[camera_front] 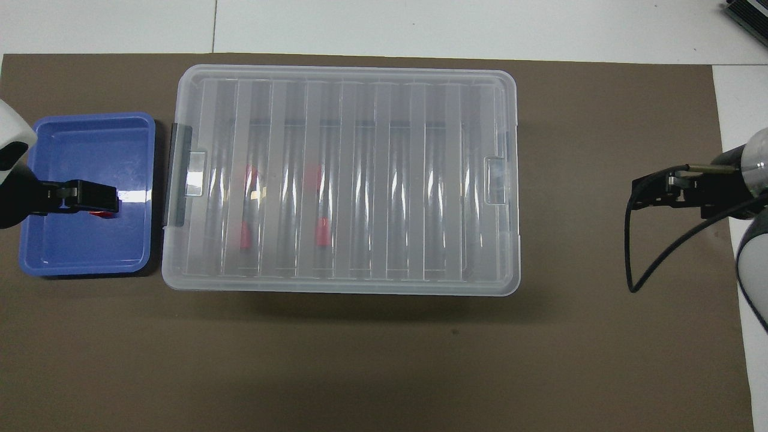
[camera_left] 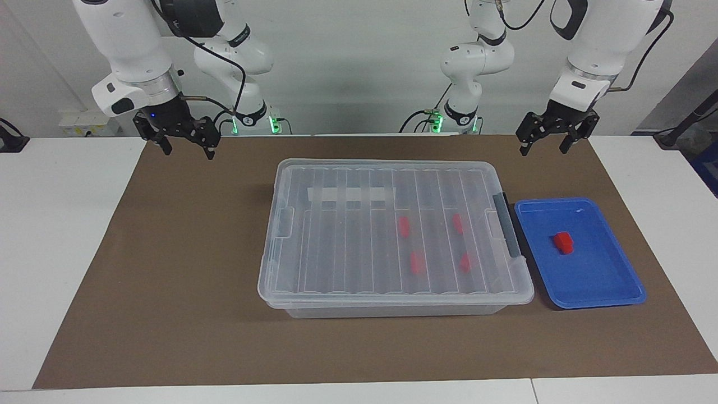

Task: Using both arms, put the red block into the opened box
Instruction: 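Reach the right gripper to the lid handle while the left gripper reaches the block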

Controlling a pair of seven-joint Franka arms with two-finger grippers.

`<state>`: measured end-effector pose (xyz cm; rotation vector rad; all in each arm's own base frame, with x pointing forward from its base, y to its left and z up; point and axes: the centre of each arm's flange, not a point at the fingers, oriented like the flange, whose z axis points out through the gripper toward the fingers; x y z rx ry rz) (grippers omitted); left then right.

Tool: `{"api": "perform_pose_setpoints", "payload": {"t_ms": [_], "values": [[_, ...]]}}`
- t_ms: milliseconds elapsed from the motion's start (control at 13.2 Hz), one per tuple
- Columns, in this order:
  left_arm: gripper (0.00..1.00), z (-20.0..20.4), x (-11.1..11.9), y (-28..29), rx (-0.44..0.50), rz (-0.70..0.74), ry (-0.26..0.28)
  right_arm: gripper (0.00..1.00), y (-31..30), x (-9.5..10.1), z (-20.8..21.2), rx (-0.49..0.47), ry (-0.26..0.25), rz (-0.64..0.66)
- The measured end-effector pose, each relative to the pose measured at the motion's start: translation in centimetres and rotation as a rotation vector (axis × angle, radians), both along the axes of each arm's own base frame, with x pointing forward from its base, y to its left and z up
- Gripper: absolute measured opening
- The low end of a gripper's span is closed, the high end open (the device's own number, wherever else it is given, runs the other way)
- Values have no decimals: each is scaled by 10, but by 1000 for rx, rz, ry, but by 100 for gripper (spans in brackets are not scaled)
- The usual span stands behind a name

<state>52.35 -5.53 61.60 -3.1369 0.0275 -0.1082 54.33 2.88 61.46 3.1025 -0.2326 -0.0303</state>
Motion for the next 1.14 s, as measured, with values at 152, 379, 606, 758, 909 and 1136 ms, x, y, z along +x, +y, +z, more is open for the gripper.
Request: {"api": "perform_pose_setpoints", "payload": {"t_ms": [152, 379, 606, 758, 909, 1136], "values": [[100, 0, 0, 0, 0, 0, 0, 100, 0, 0, 0, 0, 0, 0], [100, 0, 0, 0, 0, 0, 0, 99, 0, 1, -1, 0, -6, 2], [100, 0, 0, 0, 0, 0, 0, 97, 7, 7, -15, 2, -30, 15], [100, 0, 0, 0, 0, 0, 0, 97, 22, 11, -33, 4, -44, 42], [100, 0, 0, 0, 0, 0, 0, 97, 39, 16, -52, 7, -60, 73], [100, 0, 0, 0, 0, 0, 0, 98, 66, 26, -83, 14, -81, 122]]}}
